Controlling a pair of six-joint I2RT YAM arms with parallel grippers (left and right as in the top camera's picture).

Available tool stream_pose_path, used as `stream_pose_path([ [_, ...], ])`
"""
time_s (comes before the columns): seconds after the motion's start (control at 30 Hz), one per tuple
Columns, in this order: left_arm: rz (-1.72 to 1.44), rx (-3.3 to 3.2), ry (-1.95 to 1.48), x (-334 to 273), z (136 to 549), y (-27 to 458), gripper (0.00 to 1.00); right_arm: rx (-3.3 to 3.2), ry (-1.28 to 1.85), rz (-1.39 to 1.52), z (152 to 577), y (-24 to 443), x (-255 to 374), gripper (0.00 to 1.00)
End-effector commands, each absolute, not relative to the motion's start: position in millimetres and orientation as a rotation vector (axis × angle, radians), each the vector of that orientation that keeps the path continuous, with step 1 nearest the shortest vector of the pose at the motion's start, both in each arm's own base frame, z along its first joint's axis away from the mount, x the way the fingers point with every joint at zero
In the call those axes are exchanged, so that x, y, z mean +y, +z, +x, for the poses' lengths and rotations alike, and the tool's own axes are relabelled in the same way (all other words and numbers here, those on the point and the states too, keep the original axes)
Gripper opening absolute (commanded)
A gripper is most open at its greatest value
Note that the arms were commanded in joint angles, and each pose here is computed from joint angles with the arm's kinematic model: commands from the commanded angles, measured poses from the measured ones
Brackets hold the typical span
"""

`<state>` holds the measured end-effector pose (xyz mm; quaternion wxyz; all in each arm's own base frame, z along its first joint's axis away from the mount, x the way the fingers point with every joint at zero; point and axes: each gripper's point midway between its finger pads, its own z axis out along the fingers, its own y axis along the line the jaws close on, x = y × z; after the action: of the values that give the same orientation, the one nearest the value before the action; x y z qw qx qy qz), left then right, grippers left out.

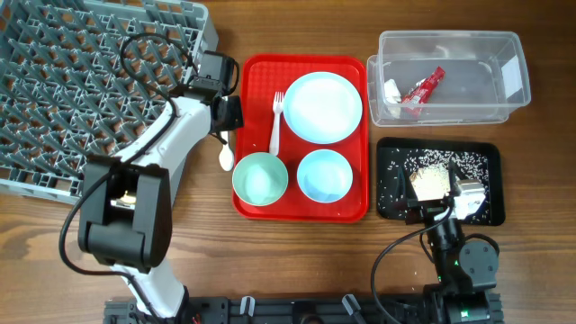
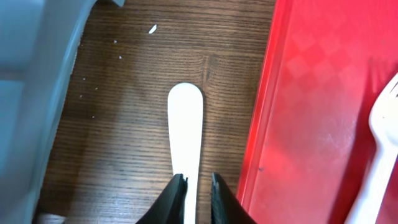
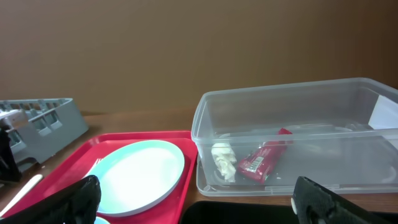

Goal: Sort waste into correct bins and load items into the dishwasher rack
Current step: 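Move the spoon over the rack and insert it into a slot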

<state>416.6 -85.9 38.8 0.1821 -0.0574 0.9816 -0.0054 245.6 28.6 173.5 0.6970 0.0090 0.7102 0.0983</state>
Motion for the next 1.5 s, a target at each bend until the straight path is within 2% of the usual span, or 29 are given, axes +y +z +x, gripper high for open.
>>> stream_pose_path([
  [0.0,-0.172,2.775,0.024,-79,412,40,0.34,1.577,0.234,0.017,245,175,30,1.0],
  [0.1,-0.175,2.819,0.034,-79,408,23,0.34,1.577,0.234,0.016,245,175,30,1.0],
  [0.17,-0.17,2.858,0.049,-79,404,8,0.38,1.577,0.234,0.016,245,175,30,1.0],
  [0.37,-0.179,2.882,0.062,-76,405,-13,0.37,1.577,0.234,0.017,245,175,30,1.0],
  [0.47,-0.179,2.899,0.069,-76,404,-23,0.29,1.577,0.234,0.016,245,175,30,1.0],
  [0.57,-0.178,2.914,0.076,-76,401,-29,0.15,1.577,0.234,0.016,245,175,30,1.0],
  [0.67,-0.178,2.915,0.077,-75,400,-26,0.12,1.577,0.234,0.017,245,175,30,1.0],
  [1.47,-0.101,2.674,0.01,-77,417,85,0.13,1.577,0.234,0.017,245,175,30,1.0],
])
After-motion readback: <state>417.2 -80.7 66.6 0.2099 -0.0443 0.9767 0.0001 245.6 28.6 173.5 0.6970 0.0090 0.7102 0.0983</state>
